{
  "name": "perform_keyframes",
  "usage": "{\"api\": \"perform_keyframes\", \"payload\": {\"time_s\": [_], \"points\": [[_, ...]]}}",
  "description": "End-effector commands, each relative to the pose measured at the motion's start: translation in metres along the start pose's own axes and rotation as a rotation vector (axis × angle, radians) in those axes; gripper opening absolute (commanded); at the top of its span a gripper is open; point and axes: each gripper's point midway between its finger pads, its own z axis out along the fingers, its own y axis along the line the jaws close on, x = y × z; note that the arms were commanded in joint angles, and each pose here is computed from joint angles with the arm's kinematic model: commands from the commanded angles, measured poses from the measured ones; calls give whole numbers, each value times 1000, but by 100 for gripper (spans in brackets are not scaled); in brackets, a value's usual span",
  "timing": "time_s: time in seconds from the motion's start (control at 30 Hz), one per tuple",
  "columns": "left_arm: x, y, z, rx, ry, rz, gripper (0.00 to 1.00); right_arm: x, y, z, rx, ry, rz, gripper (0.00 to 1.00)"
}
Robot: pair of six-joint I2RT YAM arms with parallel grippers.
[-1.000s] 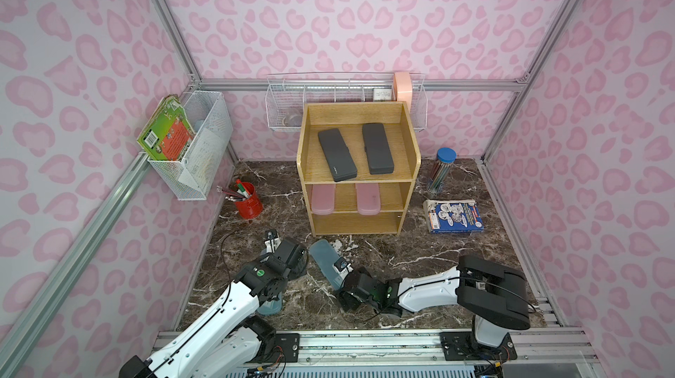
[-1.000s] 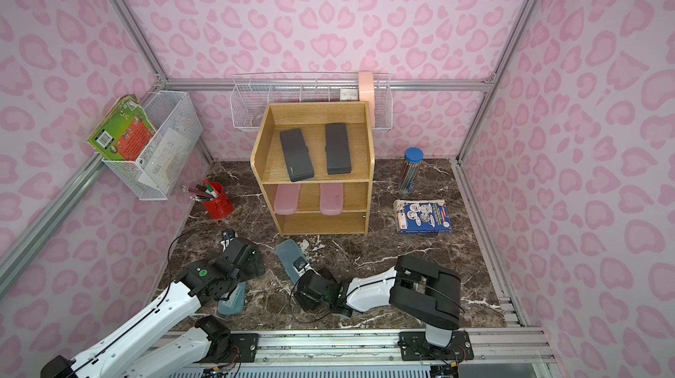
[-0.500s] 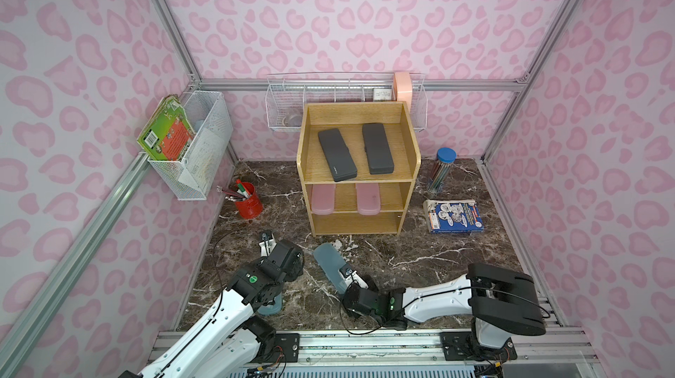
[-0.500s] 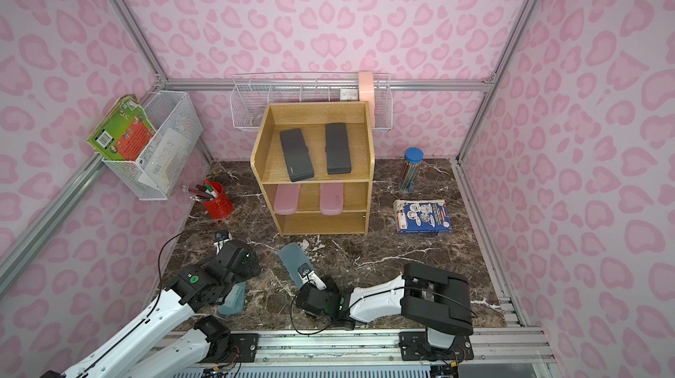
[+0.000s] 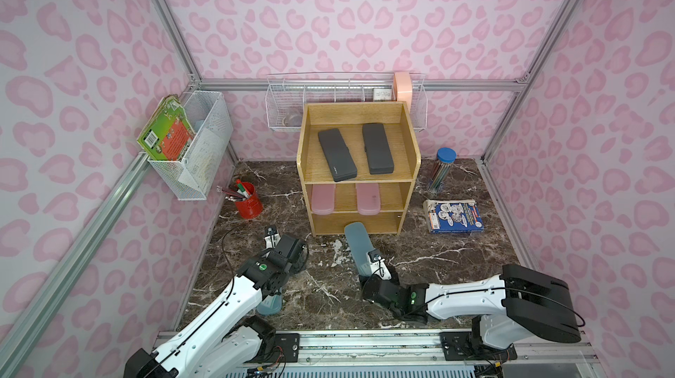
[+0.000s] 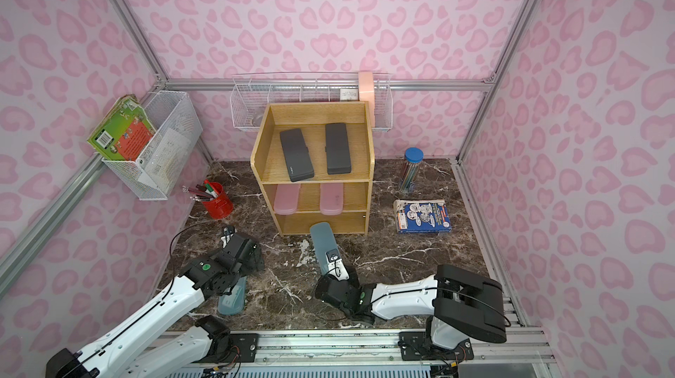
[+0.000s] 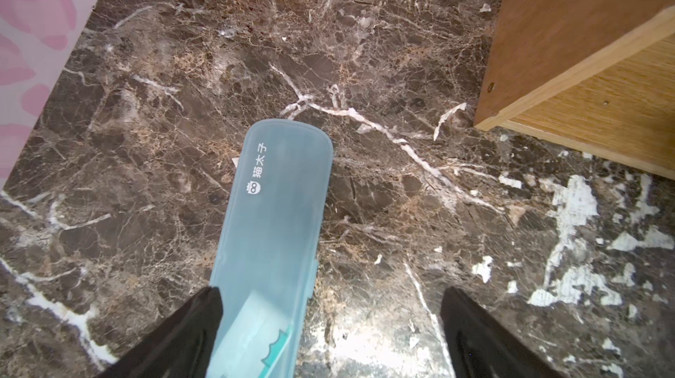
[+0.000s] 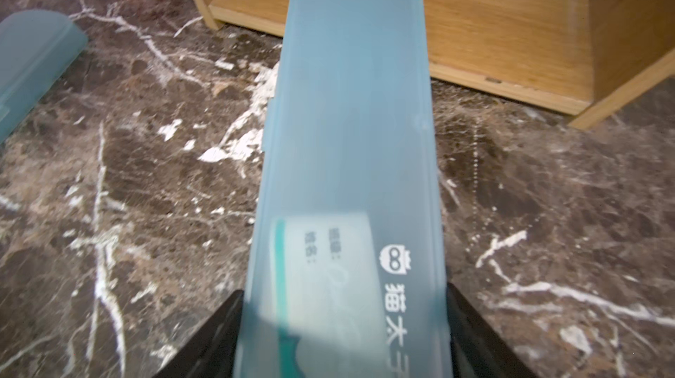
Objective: Place the pencil cases on the shelf according to color
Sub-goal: Place the pencil case on the shelf.
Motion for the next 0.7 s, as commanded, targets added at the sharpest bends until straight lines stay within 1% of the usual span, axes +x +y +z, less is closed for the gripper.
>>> {"api": "perform_keyframes", "payload": {"time_s": [0.0,0.23,0.43,0.67], "points": [[-5,-6,4,30,1,-17,99,-20,-4,5,-6,-53,59,59],[-7,3,14,4,20,-44,99,-33,-20,31,28,-33,97,59],[6,17,27,-32,74,-94,99,-41,-36,57,92,-10,147,58],[22,26,35,-87,149,-117,99,-52,-47,90,115,13,163,58]]}}
